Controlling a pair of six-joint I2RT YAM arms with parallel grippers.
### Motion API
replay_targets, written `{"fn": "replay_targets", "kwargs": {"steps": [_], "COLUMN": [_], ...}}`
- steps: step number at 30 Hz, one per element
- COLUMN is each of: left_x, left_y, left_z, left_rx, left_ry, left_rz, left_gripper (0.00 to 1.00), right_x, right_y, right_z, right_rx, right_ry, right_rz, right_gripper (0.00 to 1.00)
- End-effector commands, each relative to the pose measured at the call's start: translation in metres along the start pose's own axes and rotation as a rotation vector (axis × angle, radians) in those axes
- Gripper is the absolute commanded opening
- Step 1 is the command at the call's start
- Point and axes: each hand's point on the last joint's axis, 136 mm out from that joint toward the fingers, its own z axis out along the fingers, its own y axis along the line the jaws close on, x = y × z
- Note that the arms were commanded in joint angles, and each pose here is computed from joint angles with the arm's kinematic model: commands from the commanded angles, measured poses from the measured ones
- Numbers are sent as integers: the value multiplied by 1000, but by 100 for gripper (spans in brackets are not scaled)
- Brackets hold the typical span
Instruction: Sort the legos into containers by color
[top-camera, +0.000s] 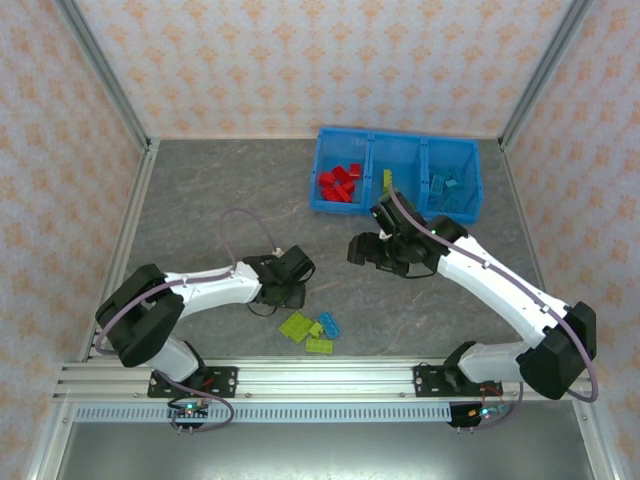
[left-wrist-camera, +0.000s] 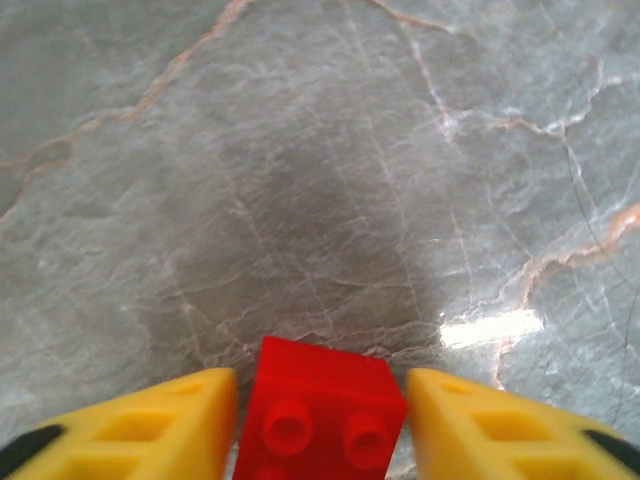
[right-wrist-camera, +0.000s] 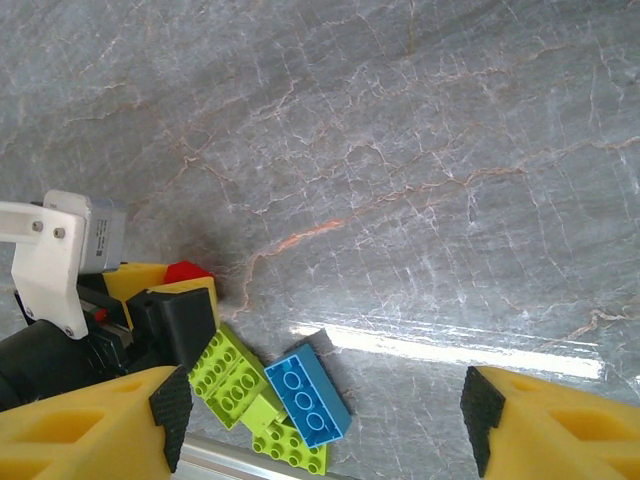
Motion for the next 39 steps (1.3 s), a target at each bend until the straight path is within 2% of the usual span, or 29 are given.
{"fn": "replay_targets", "kwargs": {"steps": [1, 5, 8, 13, 17, 22, 27, 34, 39], "left_x": [-4, -8, -26, -98, -171, -256, -318, -366, -368], "left_y": [-10, -11, -17, -39, -57, -74, -92, -122, -128], "left_z": [2, -2, -26, -98, -128, -118, -83, -54, -49], "left_rx": [23, 29, 50, 88, 26, -36, -75, 29, 79], "left_ry": [4, -11, -73, -326, -486, -515, -514, -587, -562], "left_rz": [1, -22, -34, -16, 36, 39, 61, 100, 95], "left_gripper": [38, 27, 23, 21, 21, 20, 20, 21, 38], "right_x": [3, 2, -1, -13, -22, -17, -10, 4, 7], "right_y": [-10, -11, -10, -16, -24, -30, -42, -57, -65], "right_z": [3, 3, 0, -17, -29, -43, -63, -78, -87], "right_rx": [43, 48, 48, 65, 85, 79, 71, 56, 60], "right_ry": [0, -3, -16, -119, -198, -220, -270, -298, -322], "right_rz": [21, 24, 29, 67, 102, 120, 152, 188, 203], "right_gripper": [74, 74, 73, 73, 74, 75, 75, 75, 75]}}
